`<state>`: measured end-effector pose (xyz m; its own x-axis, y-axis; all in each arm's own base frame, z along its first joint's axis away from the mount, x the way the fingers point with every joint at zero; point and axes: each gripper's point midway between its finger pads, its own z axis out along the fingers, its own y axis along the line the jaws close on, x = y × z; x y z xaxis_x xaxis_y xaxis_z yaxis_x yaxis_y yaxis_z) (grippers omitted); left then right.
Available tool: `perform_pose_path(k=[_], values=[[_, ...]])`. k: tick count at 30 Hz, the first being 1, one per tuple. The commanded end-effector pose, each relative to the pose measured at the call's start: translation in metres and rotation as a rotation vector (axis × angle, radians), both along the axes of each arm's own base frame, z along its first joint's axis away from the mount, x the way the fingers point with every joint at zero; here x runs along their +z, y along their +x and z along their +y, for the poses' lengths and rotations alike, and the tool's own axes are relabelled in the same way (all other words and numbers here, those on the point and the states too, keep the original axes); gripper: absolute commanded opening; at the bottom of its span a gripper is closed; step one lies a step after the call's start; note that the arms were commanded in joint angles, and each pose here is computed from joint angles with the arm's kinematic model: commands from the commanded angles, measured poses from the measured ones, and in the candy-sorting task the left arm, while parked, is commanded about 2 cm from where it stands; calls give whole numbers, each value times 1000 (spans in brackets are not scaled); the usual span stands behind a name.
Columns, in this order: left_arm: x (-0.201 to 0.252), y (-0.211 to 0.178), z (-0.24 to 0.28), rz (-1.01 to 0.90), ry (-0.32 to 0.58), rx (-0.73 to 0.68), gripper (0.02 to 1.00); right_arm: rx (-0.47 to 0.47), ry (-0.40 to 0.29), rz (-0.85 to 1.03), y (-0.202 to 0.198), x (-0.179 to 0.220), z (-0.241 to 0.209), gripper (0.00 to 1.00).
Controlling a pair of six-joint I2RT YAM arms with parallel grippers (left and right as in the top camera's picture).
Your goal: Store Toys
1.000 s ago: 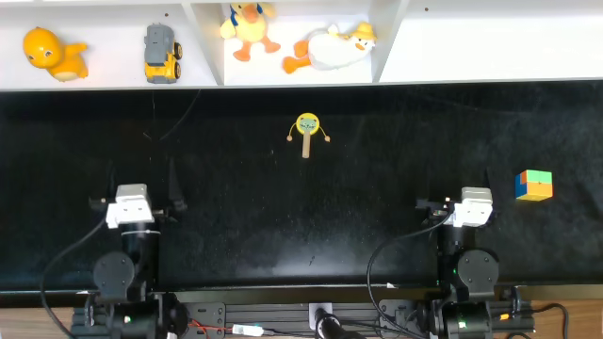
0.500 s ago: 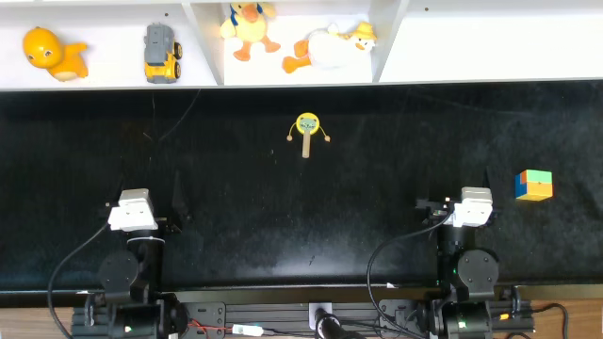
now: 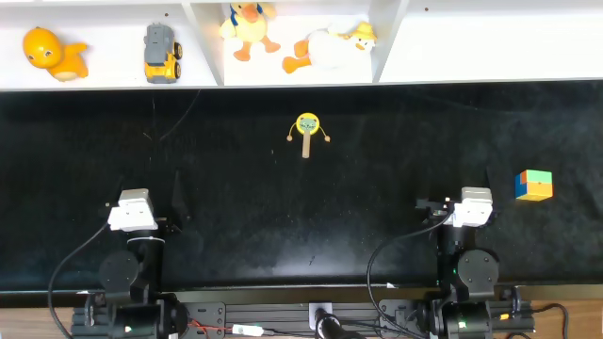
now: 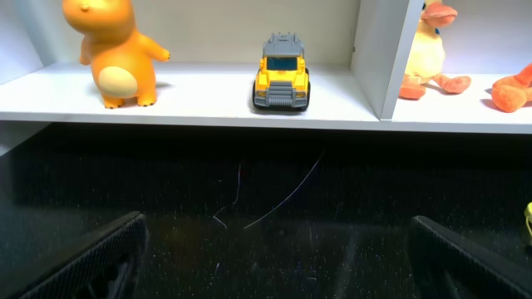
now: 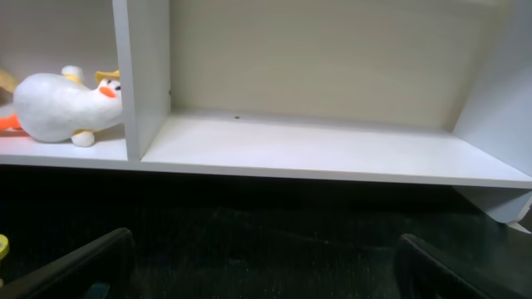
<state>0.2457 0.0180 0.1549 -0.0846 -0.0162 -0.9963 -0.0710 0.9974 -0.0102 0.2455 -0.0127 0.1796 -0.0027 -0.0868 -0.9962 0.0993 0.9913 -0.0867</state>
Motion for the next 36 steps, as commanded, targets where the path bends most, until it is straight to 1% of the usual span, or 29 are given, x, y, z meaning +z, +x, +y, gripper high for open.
perform_pose_path(k=[1, 2, 4, 7, 9, 11, 12, 14, 17, 18, 19, 21, 23, 24, 26, 28, 33, 36], values=[[1, -1, 3, -8, -18, 17, 998, -48, -62, 6, -1, -3, -9, 996], [1, -1, 3, -8, -18, 17, 998, -113, -125, 23, -2, -2, -20, 996], [1, -1, 3, -8, -18, 17, 998, -137, -138, 67, -2, -6, -24, 996], [1, -1, 3, -8, -18, 17, 998, -111, -155, 203, 1, -22, -20, 996], [1, -1, 3, -8, -18, 17, 998, -73, -173, 323, 1, -34, -13, 996], [1, -1, 3, -8, -18, 17, 998, -30, -174, 375, 7, -29, -3, 996], [1, -1, 3, -8, -18, 17, 998, 13, -141, 454, 11, -32, 9, 993], [1, -1, 3, -8, -18, 17, 998, 64, -82, 542, 13, -36, 23, 996], [1, -1, 3, -8, -18, 17, 998, 137, 55, 687, 17, -39, 54, 996], [1, -1, 3, -8, -18, 17, 998, 140, 106, 729, 18, -40, 62, 996], [1, -1, 3, -8, -18, 17, 998, 139, 181, 783, 18, -40, 72, 996], [1, -1, 3, -8, -18, 17, 998, 104, 273, 866, 21, -39, 85, 996], [1, -1, 3, -8, -18, 17, 998, 71, 338, 930, 26, -40, 97, 996], [1, -1, 3, -8, -18, 17, 998, 48, 391, 987, 34, -40, 116, 996], [1, -1, 3, -8, -18, 17, 998, 40, 429, 1018, 42, -41, 136, 996], [1, -1, 3, -8, -18, 17, 998, 45, 424, 1045, 51, -45, 162, 996], [1, -1, 3, -8, -18, 17, 996, 37, 326, 1100, 65, -69, 209, 998], [1, -1, 3, -8, -18, 17, 998, 31, 291, 1131, 69, -85, 229, 998]])
